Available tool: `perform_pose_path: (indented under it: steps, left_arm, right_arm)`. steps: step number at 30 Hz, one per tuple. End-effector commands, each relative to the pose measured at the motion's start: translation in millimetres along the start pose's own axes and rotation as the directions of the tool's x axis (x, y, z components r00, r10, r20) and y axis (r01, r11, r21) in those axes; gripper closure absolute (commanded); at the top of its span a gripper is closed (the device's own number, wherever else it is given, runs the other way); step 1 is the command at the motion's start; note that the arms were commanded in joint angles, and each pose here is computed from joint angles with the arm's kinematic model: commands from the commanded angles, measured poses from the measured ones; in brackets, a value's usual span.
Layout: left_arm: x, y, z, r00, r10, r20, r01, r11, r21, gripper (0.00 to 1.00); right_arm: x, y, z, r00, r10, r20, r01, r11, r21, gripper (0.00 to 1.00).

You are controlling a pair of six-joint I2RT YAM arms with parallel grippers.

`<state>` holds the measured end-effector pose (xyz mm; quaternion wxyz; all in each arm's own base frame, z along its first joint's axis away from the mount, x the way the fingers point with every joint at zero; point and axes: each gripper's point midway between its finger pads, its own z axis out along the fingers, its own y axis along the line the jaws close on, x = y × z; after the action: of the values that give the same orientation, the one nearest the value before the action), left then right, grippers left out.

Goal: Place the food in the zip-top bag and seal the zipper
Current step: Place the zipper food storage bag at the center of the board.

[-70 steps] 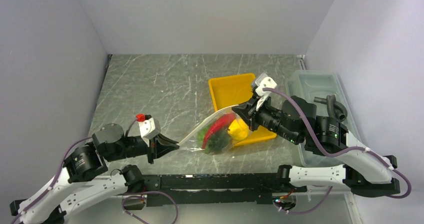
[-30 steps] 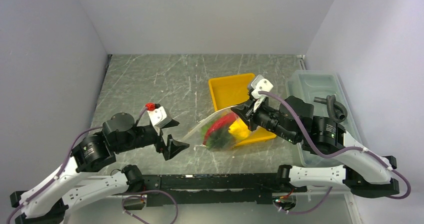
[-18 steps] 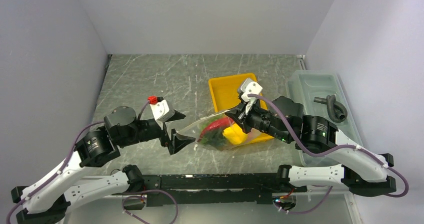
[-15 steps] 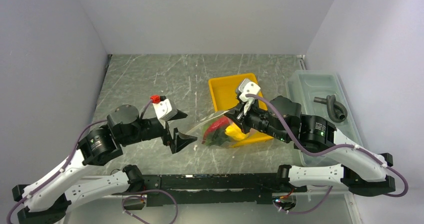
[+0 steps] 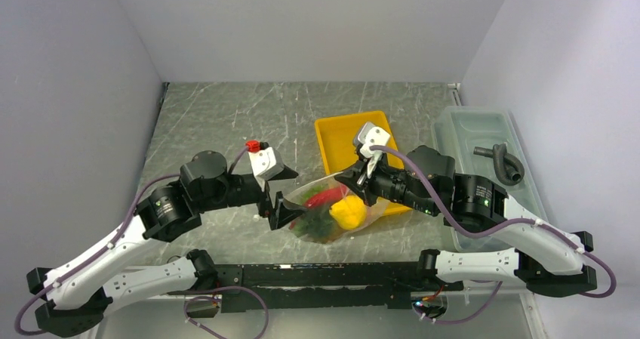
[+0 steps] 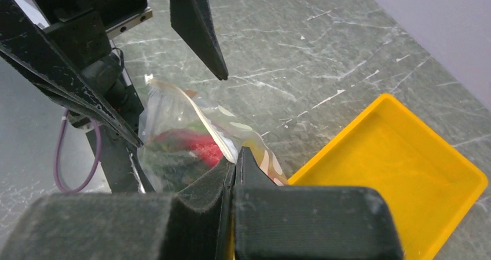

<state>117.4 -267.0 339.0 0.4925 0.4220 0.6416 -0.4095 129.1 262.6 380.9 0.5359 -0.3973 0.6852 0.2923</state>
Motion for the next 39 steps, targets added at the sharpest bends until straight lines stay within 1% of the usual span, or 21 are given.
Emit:
perform_pose_path:
  steps: [1,6,12,20,23,25,28,30,33,34,39]
  left_arm:
    - [-22.5,-13.0,3.3,0.997,0.035,0.062,-0.040,0.996,0.076,0.00]
    - [-13.9,-14.3,10.4,0.999,0.030,0.033,-0.033,0.994,0.100,0.01]
    - [-2.2,-13.2,19.9,1.000,0.026,0.012,-0.027,0.993,0.114,0.08]
    - [7.5,-18.1,30.7,1.000,0.003,-0.015,-0.001,0.987,0.162,0.14]
    - [9.5,-20.2,31.0,1.000,0.002,-0.023,0.002,0.984,0.176,0.20]
    - [11.3,-20.9,30.9,1.000,0.004,-0.031,0.002,0.983,0.181,0.26]
    - [12.4,-22.7,29.7,0.999,0.010,-0.039,-0.003,0.981,0.192,0.47]
    - [13.4,-22.7,29.9,0.999,0.011,-0.046,-0.002,0.981,0.194,0.63]
    - [14.8,-21.3,31.1,0.999,0.007,-0.051,0.003,0.982,0.187,0.91]
    - [15.3,-21.0,31.3,0.999,0.006,-0.053,0.003,0.983,0.185,0.99]
    - [14.4,-17.4,30.0,0.999,0.011,-0.047,-0.003,0.987,0.162,1.00]
  right_arm:
    - [-37.1,3.6,-4.2,0.990,0.026,0.137,-0.023,0.999,-0.026,1.00]
    - [-41.2,6.9,-4.9,0.988,0.032,0.153,-0.025,0.999,-0.045,1.00]
    - [-44.5,10.6,-7.4,0.985,0.040,0.167,-0.029,0.997,-0.069,1.00]
    - [-47.0,11.7,-9.4,0.983,0.047,0.178,-0.034,0.996,-0.077,1.00]
    - [-46.0,11.9,-8.5,0.983,0.048,0.177,-0.035,0.996,-0.077,1.00]
    - [-45.8,11.9,-8.3,0.983,0.050,0.177,-0.037,0.996,-0.077,1.00]
    - [-45.9,11.7,-8.6,0.983,0.050,0.179,-0.037,0.996,-0.076,1.00]
    - [-46.2,11.4,-9.3,0.982,0.052,0.181,-0.039,0.996,-0.075,1.00]
    - [-45.7,11.8,-8.8,0.982,0.054,0.180,-0.041,0.996,-0.077,1.00]
    - [-45.1,12.3,-8.0,0.982,0.055,0.178,-0.042,0.996,-0.078,1.00]
    - [-45.5,13.0,-7.1,0.982,0.057,0.178,-0.043,0.996,-0.081,1.00]
